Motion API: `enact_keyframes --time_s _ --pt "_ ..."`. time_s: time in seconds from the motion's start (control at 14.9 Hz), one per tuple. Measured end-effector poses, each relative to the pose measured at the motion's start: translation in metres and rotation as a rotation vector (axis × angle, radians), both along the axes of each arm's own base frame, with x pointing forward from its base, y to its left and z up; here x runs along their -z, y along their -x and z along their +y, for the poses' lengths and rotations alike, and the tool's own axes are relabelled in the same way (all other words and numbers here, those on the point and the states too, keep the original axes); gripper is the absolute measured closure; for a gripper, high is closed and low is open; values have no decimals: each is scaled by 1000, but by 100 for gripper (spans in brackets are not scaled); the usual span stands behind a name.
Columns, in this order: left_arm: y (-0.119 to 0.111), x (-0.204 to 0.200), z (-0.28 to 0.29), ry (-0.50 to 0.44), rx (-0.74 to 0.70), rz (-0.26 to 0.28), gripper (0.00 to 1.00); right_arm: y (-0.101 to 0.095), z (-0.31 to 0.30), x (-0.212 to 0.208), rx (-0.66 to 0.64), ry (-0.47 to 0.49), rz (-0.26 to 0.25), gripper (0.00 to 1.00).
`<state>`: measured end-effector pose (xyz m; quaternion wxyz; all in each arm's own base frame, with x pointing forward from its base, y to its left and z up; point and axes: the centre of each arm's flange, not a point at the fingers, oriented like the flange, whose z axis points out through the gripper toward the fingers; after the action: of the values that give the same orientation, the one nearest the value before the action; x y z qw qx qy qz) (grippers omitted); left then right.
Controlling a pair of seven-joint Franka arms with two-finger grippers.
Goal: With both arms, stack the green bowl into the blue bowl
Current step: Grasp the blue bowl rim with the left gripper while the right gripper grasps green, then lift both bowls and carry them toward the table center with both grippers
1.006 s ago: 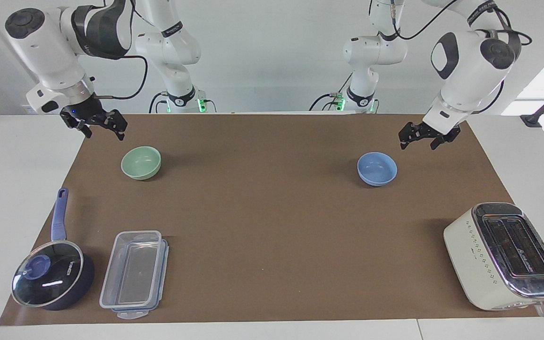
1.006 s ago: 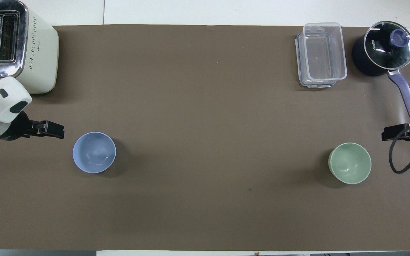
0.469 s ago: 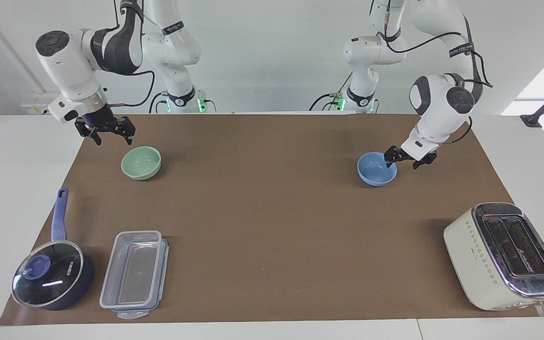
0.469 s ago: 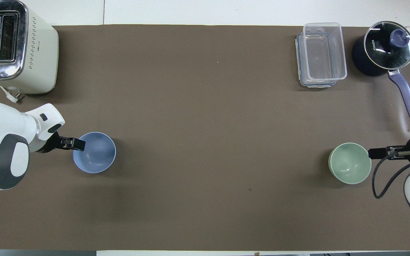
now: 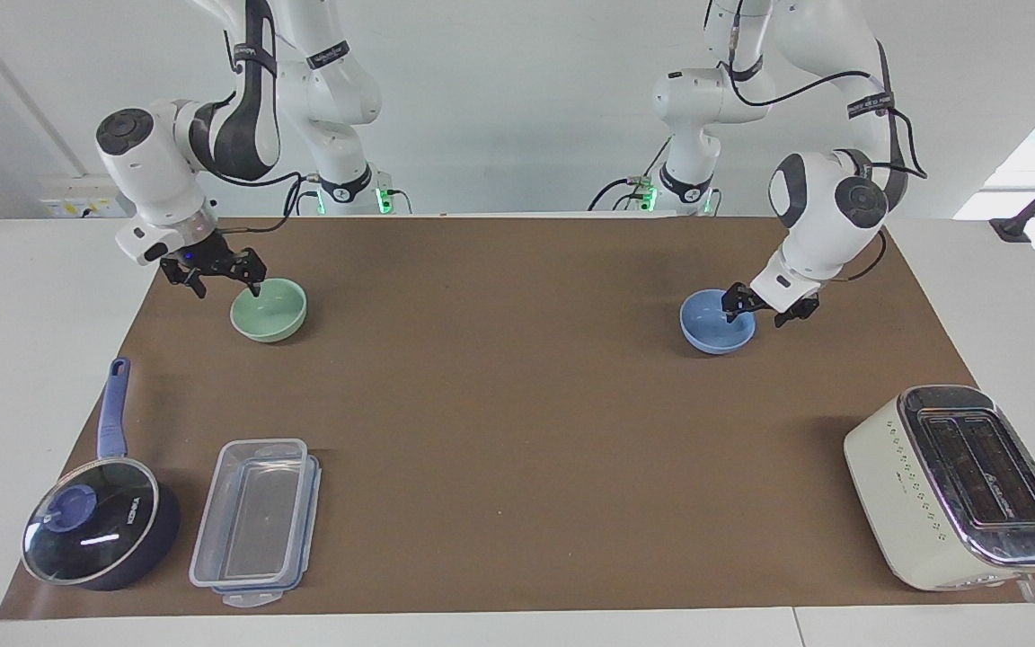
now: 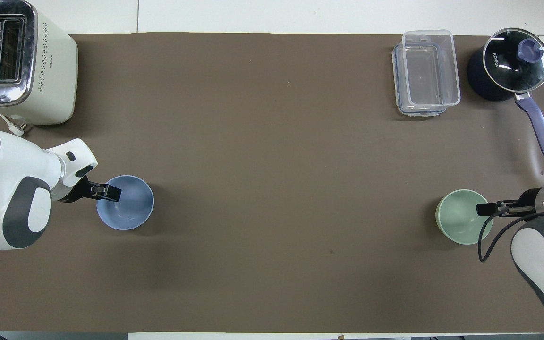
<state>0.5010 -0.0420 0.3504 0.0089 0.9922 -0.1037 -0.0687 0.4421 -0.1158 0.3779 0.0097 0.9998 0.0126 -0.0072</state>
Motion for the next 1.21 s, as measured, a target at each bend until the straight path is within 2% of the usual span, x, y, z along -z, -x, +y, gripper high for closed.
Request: enact_keyframes --time_s 0.13,0.27,0.34,0.4,0.6,0.74,0.8,0.94,1.14,1.21 --pt "3 7 -5 -2 13 15 8 1 -8 16 -8 -2 3 0" --pt "5 12 -8 -5 23 25 25 2 -15 27 -11 -6 12 2" --pt "6 13 -7 -6 25 27 25 2 -16 31 -9 -7 17 3" --pt "6 13 -7 -6 27 28 31 2 -16 34 -9 -8 20 4" --pt "5 13 -4 -4 42 27 66 1 -17 44 -9 -11 29 5" --pt "4 12 -3 -4 44 22 89 2 -16 48 -9 -14 36 25" --pt "3 11 -3 -4 44 17 96 3 -16 49 -10 -15 39 37" --pt "-8 -2 -4 -3 44 3 96 4 -16 51 -10 -16 43 57" --pt "-39 -44 -23 -1 -3 36 96 5 -15 52 -9 -17 47 89" --pt "-47 -59 -44 14 -33 48 96 5 -15 50 -7 -20 48 96"
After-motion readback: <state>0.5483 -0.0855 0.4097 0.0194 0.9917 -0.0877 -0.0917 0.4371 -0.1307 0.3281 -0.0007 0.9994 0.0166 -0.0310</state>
